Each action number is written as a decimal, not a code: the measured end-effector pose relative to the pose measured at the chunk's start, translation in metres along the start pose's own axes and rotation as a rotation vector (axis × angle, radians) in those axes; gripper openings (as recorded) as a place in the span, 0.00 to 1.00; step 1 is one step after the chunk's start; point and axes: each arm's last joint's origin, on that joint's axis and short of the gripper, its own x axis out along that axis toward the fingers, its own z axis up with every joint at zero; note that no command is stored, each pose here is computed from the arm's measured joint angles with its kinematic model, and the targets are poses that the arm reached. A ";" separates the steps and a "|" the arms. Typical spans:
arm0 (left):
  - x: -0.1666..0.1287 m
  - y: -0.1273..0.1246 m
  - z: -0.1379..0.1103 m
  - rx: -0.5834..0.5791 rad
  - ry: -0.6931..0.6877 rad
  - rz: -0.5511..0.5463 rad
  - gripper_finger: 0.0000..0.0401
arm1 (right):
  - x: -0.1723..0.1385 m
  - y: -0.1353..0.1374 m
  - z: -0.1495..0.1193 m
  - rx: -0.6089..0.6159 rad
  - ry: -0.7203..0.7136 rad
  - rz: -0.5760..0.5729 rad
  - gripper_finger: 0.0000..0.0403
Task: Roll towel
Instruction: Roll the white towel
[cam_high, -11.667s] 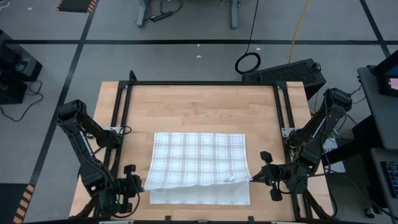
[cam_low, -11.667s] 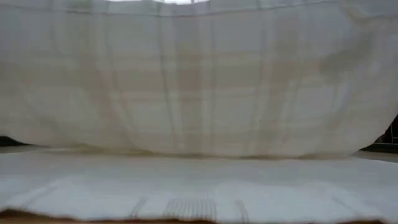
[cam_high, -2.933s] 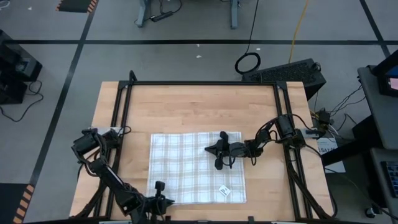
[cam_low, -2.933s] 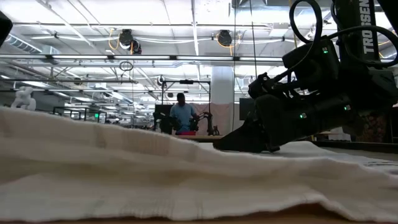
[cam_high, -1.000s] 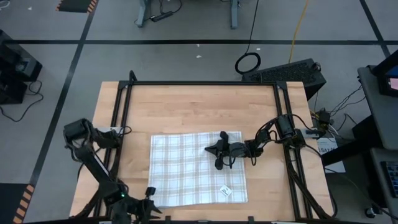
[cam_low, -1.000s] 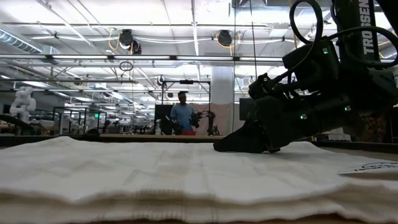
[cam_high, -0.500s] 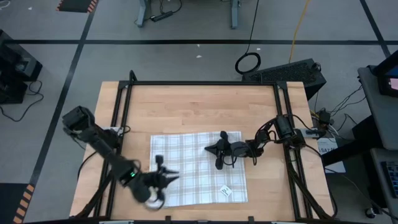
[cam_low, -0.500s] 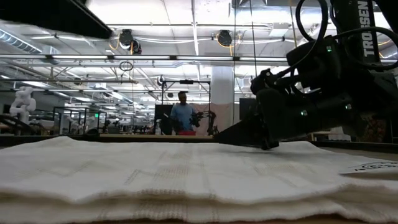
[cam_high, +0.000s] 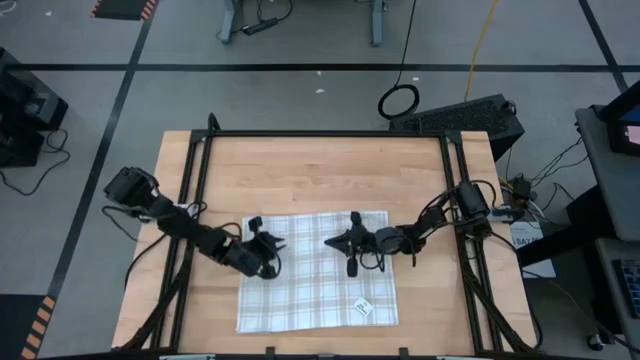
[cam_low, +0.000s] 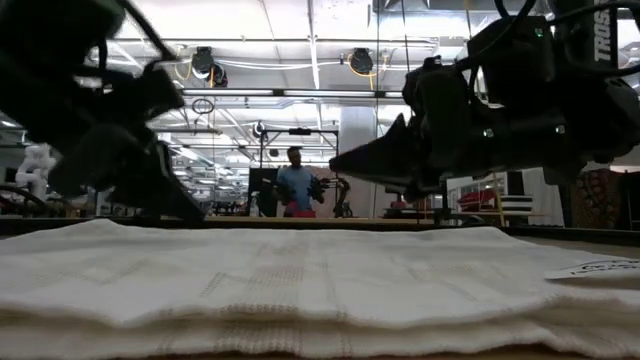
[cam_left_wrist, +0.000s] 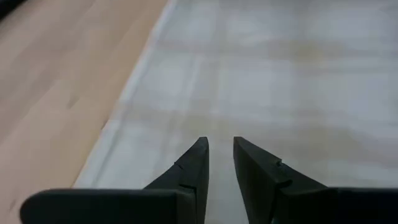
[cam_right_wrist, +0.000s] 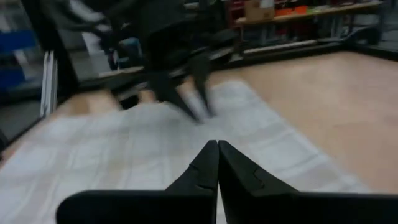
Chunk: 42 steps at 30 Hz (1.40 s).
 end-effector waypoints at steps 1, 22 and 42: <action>0.001 0.004 -0.004 -0.021 0.013 0.013 0.20 | 0.002 0.003 -0.001 -0.008 0.023 0.004 0.00; 0.019 0.069 -0.027 -0.054 0.020 0.265 0.20 | 0.019 -0.034 -0.018 -0.209 0.268 -0.315 0.00; -0.020 0.021 -0.007 -0.231 0.025 -0.342 0.20 | -0.009 0.005 0.010 -0.105 0.297 0.048 0.00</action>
